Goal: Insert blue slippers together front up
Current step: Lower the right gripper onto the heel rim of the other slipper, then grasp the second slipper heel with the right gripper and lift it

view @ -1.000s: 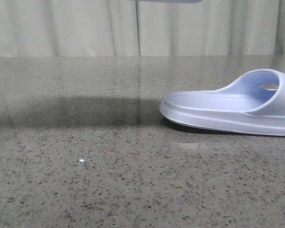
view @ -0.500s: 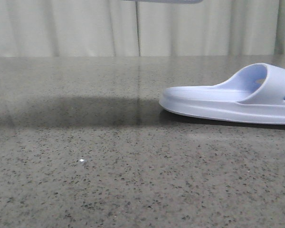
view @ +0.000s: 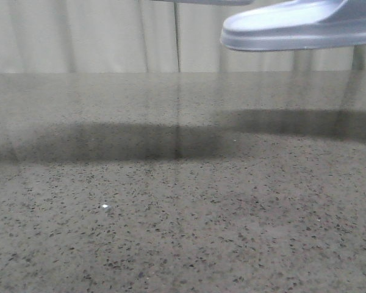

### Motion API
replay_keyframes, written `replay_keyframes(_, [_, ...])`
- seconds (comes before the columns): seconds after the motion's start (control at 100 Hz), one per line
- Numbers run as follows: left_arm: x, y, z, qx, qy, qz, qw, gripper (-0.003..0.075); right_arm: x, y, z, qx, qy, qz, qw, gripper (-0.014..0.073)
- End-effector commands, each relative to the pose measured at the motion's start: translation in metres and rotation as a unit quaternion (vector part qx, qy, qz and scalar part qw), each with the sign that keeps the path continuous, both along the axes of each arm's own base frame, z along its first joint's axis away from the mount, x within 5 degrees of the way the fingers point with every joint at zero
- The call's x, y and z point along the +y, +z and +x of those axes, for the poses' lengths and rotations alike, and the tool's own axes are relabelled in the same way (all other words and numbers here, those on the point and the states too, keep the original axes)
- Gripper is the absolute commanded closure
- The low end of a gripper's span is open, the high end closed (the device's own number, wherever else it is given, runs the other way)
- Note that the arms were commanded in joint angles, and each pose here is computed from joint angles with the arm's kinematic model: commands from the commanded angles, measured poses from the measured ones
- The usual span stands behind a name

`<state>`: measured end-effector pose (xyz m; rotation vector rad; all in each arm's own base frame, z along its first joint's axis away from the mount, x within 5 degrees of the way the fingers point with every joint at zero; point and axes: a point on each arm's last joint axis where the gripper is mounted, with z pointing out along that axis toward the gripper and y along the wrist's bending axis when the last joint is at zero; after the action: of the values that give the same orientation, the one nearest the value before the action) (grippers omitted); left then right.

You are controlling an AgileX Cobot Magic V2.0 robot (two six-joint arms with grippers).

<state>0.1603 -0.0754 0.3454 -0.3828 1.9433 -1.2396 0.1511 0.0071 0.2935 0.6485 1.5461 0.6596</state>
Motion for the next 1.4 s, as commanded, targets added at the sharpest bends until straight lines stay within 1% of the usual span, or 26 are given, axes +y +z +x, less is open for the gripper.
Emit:
replay_keyframes(0.0, [0.0,0.012,-0.001,-0.017,0.011,-0.023,1.0,0.0704,-0.003,0.036,-0.008,-0.101,-0.011,0.002,0.995,0.0692])
replay_keyframes(0.12, [0.001,0.012,-0.001,-0.018,0.012,-0.021,1.0,0.0704,-0.003,0.057,-0.019,-0.144,-0.011,0.005,0.99,0.0692])
replay_keyframes(0.19, [0.001,0.012,-0.001,-0.018,0.012,-0.021,1.0,0.0704,-0.003,0.067,-0.025,-0.154,-0.008,0.006,0.988,0.0692])
replay_keyframes(0.28, [0.001,0.012,-0.001,-0.018,0.012,-0.021,1.0,0.0704,-0.002,0.076,-0.032,-0.145,-0.002,0.006,0.989,0.0692])
replay_keyframes(0.4, [0.001,0.012,-0.001,-0.018,0.012,-0.021,1.0,0.0704,-0.001,0.081,-0.038,-0.115,0.009,0.009,0.993,0.0693])
replay_keyframes(0.53, [0.0,0.013,-0.001,-0.016,0.009,-0.029,0.999,0.0704,0.003,0.08,-0.043,-0.094,0.029,0.027,0.995,0.0694])
replay_keyframes(0.64, [-0.001,0.013,-0.002,-0.013,0.004,-0.033,0.999,0.0704,0.009,0.077,-0.044,-0.077,0.058,0.042,0.994,0.0694])
replay_keyframes(0.75, [-0.002,0.013,-0.003,-0.009,-0.005,-0.039,0.999,0.0704,0.016,0.076,-0.045,-0.065,0.092,0.055,0.992,0.0694])
replay_keyframes(0.84, [-0.003,0.013,-0.004,-0.006,-0.011,-0.044,0.999,0.0704,0.021,0.076,-0.046,-0.065,0.112,0.057,0.99,0.0694])
replay_keyframes(0.98, [-0.005,0.014,-0.005,-0.002,-0.019,-0.055,0.998,0.0704,0.024,0.074,-0.043,-0.055,0.124,0.056,0.989,0.0694])
replay_keyframes(1.23, [-0.007,0.015,-0.007,0.005,-0.036,-0.068,0.997,0.0704,0.028,0.067,-0.032,-0.024,0.127,0.057,0.99,0.0694])
replay_keyframes(1.39, [-0.008,0.015,-0.008,0.008,-0.043,-0.073,0.996,0.0704,0.033,0.063,-0.026,-0.005,0.139,0.071,0.988,0.0694])
